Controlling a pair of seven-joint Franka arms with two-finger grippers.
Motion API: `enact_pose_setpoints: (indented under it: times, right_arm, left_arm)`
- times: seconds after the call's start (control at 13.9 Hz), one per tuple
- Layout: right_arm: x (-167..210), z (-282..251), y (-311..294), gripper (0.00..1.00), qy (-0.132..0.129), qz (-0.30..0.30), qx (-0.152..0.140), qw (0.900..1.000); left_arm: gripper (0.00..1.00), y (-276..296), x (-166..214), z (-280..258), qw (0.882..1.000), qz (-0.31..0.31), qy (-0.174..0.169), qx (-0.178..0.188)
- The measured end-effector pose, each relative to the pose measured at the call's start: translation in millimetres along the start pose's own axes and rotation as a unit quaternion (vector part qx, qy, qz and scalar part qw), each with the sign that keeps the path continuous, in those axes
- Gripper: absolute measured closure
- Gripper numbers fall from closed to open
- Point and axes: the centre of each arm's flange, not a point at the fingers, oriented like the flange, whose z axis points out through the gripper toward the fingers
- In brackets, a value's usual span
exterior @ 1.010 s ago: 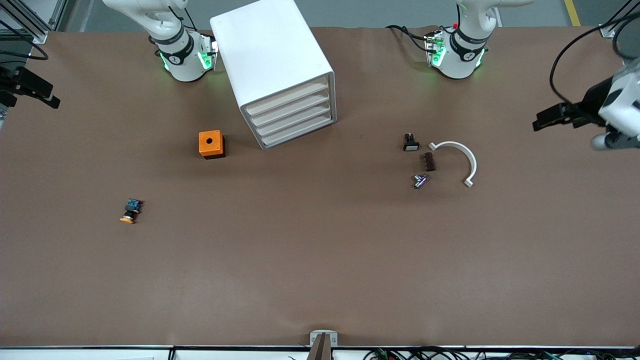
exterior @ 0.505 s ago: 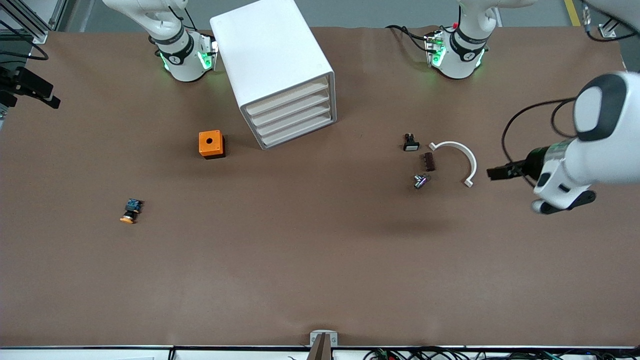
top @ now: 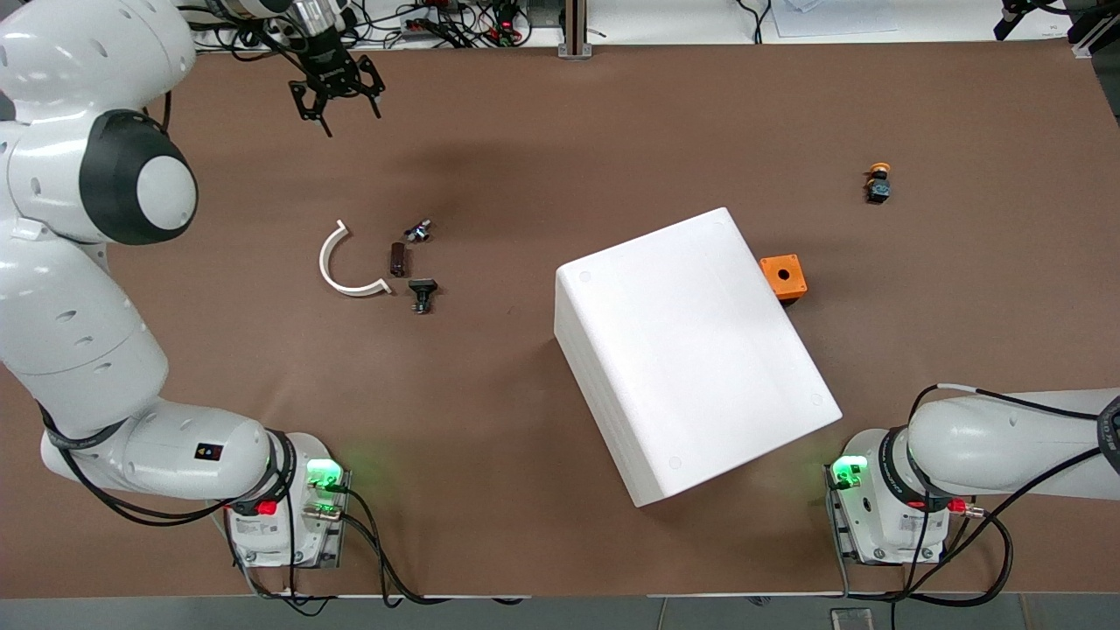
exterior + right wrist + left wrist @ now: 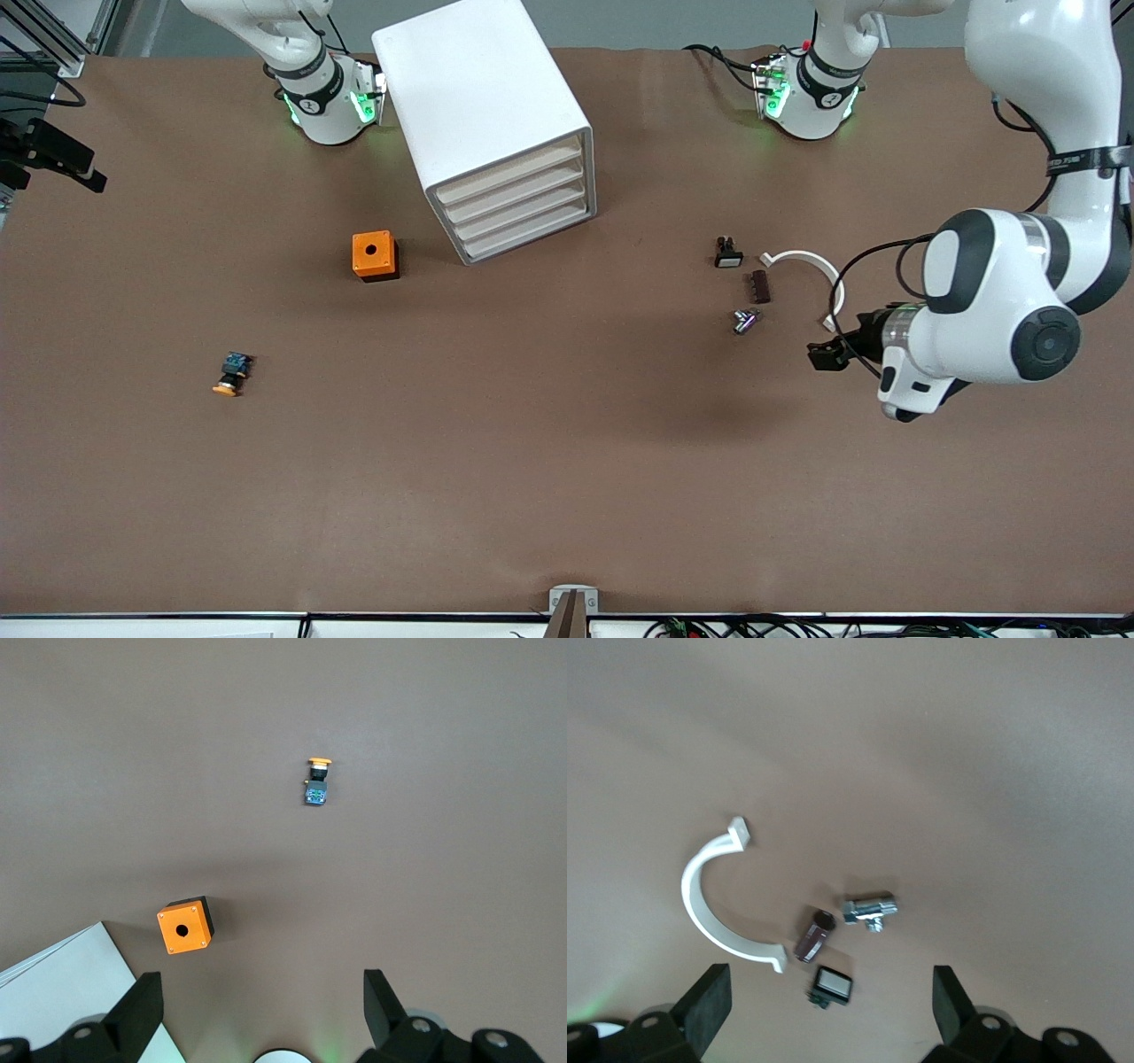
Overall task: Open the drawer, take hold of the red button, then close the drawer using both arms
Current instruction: 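Reach the left gripper to the white cabinet drawer front and grasp it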
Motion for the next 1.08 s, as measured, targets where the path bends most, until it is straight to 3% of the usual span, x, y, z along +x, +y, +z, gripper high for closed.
enact_pose_setpoints:
  times: [0.29,0.51,0.87,1.08]
  right_arm:
    - [0,0,0,0.00,0.000,0.000,0.000,1.000]
    - [0,0,0,0.00,0.000,0.000,0.000,1.000]
    - [0,0,1,0.00,0.000,0.001,0.000,1.000]
    - [0,0,1,0.00,0.000,0.001,0.000,1.000]
  left_arm:
    - [0.00,51,-44,30,0.995,-0.082,-0.058,0.017]
    - [0.00,86,-70,58,0.979,-0.177,-0.100,0.030]
    - [0.00,124,-78,87,0.930,-0.330,-0.158,0.036]
    - [0.00,145,-91,96,0.898,-0.385,-0.208,0.034]
